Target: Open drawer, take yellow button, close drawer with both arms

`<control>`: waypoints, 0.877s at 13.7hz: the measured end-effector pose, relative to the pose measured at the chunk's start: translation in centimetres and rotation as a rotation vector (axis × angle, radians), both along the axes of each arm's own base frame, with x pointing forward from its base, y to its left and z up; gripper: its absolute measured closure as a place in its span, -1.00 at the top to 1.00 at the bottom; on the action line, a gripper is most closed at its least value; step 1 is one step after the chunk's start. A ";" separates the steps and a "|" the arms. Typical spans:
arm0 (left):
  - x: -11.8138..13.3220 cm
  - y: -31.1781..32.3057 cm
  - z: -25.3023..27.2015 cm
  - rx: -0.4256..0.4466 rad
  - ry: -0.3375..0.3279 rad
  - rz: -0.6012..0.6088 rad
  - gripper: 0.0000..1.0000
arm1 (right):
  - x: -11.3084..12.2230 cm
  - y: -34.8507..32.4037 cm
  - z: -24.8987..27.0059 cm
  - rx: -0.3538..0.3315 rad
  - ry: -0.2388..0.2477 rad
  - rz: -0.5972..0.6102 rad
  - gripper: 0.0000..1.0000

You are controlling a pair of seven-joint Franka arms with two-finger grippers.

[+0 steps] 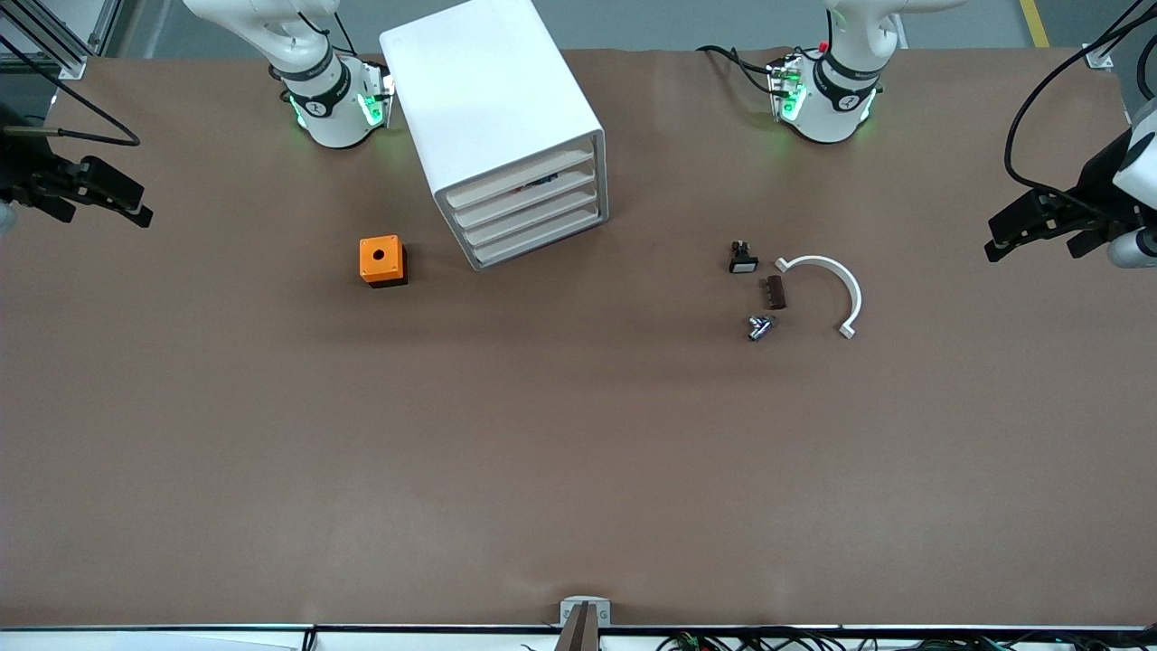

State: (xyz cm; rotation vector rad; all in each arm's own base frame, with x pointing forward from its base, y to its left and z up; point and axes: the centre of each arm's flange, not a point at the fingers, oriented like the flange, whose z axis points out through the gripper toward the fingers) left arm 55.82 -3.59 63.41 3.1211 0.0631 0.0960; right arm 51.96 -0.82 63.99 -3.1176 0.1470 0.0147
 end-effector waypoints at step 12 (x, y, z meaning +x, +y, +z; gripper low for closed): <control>-0.6 -4.4 1.5 -0.287 0.024 -0.037 1.00 | 0.1 0.0 0.1 0.000 -0.007 -0.001 1.00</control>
